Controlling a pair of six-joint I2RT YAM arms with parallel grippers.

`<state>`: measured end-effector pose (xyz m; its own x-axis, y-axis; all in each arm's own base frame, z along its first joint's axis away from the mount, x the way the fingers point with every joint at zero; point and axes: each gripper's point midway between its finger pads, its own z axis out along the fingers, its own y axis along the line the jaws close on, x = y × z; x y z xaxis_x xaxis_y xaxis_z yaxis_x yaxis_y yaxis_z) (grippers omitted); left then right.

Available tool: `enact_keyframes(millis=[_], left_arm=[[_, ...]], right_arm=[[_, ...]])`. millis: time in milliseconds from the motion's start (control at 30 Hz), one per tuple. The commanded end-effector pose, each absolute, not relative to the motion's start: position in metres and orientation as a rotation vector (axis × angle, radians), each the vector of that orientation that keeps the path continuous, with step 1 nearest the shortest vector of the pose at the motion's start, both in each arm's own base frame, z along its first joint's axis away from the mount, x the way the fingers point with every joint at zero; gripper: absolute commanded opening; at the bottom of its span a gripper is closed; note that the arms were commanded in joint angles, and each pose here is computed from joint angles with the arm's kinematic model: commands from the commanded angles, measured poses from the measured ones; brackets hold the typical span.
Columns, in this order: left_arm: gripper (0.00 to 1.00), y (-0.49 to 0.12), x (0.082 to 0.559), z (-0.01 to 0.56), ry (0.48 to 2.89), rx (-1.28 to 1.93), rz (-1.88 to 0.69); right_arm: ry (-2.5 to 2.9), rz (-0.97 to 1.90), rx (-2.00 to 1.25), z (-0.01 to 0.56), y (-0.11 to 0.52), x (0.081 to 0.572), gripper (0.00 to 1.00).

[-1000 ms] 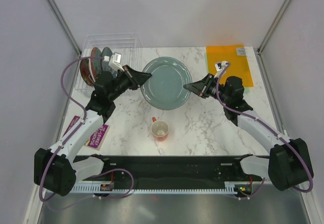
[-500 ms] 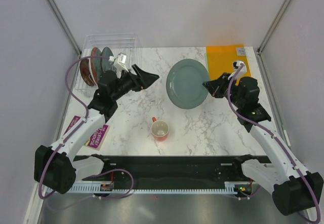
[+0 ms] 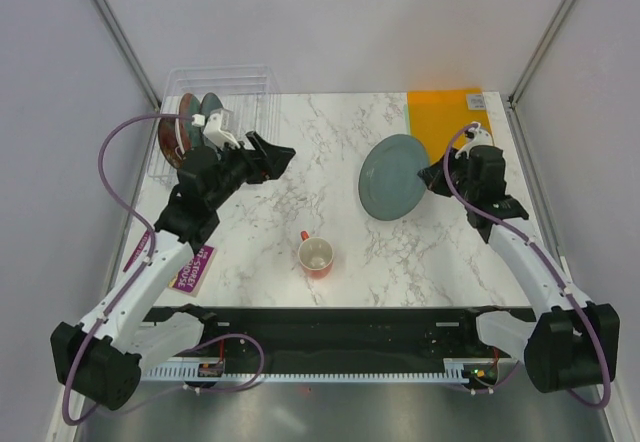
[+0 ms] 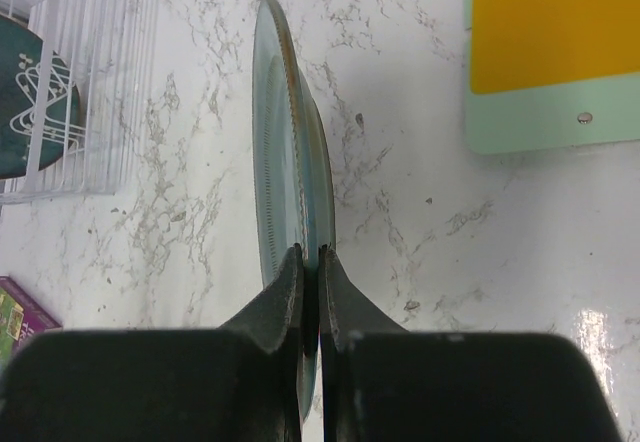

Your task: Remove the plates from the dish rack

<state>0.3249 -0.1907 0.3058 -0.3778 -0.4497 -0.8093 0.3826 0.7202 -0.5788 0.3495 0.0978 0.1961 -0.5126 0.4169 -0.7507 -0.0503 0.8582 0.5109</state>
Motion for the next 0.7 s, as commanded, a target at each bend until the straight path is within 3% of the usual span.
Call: enact_keyframes(millis=[0, 433, 667], left_arm=[[0.86, -0.148, 0.328, 0.301, 1.74, -0.09, -0.6], [0.91, -0.117, 0.318, 0.279, 1.768, -0.15, -0.454], [0.91, -0.114, 0.318, 0.276, 1.778, -0.16, -0.436]], right_arm=[[1.85, 0.693, 0.221, 0.235, 0.106, 0.374, 0.0], [2.031, 0.807, 0.304, 0.151, 0.117, 0.36, 0.0], [2.191, 0.722, 0.397, 0.089, 0.108, 0.355, 0.0]])
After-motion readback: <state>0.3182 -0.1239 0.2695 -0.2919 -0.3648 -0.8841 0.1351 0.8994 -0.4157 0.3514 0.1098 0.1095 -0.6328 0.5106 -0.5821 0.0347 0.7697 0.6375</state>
